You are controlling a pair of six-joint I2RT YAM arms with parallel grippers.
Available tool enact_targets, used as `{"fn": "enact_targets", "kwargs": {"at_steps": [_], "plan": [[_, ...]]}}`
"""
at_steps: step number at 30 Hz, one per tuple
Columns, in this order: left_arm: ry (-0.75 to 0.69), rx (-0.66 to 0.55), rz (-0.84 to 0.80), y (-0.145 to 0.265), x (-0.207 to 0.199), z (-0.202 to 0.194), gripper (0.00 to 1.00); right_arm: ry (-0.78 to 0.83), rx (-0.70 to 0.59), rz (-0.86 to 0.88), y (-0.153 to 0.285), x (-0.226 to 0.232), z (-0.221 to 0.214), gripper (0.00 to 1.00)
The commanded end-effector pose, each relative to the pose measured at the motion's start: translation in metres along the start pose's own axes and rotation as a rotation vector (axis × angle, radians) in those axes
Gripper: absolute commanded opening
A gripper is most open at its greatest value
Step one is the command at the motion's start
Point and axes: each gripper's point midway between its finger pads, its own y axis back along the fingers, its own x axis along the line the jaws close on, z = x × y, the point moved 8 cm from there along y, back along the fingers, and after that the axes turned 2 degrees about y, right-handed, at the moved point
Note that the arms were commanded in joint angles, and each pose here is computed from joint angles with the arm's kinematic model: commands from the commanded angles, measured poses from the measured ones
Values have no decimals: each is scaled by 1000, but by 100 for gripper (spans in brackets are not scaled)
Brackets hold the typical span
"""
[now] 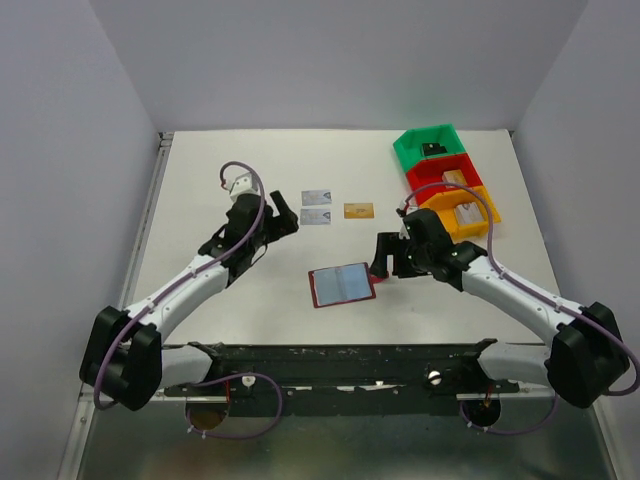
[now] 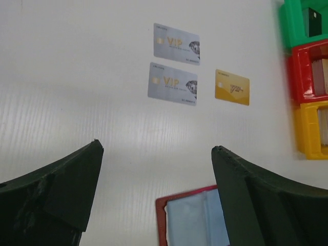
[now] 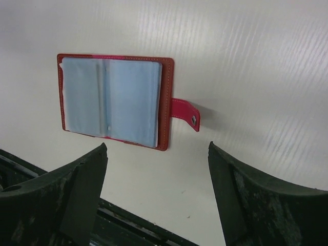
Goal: Take the credit cards out of the card holder
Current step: Place the credit card at the center of the board, then remove the credit card from the card holder.
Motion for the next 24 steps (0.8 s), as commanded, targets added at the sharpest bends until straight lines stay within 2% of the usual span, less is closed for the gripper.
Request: {"fn": "enact_targets", "kwargs": {"at_steps": [1,4,7,11,16,20,24], "plan": [[54,67,-177,22,12,-31,99,-55,38,5,-14,-6,-9,81],[50,112,-328,35,9,-49,95,-74,82,-17,-26,-13,-17,70],[19,198,-336,37,13,-71,90,-100,115,-25,-37,-18,-22,61],[20,278,-371,35,18,-94,81,-118,139,-33,-48,-21,-24,59],[-20,331,-398,35,14,-101,68,-127,161,-56,-60,-25,-24,54],[-58,349,-434,36,5,-101,57,-124,171,-71,-67,-27,-24,38],[-103,382,-444,34,-3,-102,53,-115,176,-79,-70,-29,-26,18]]}}
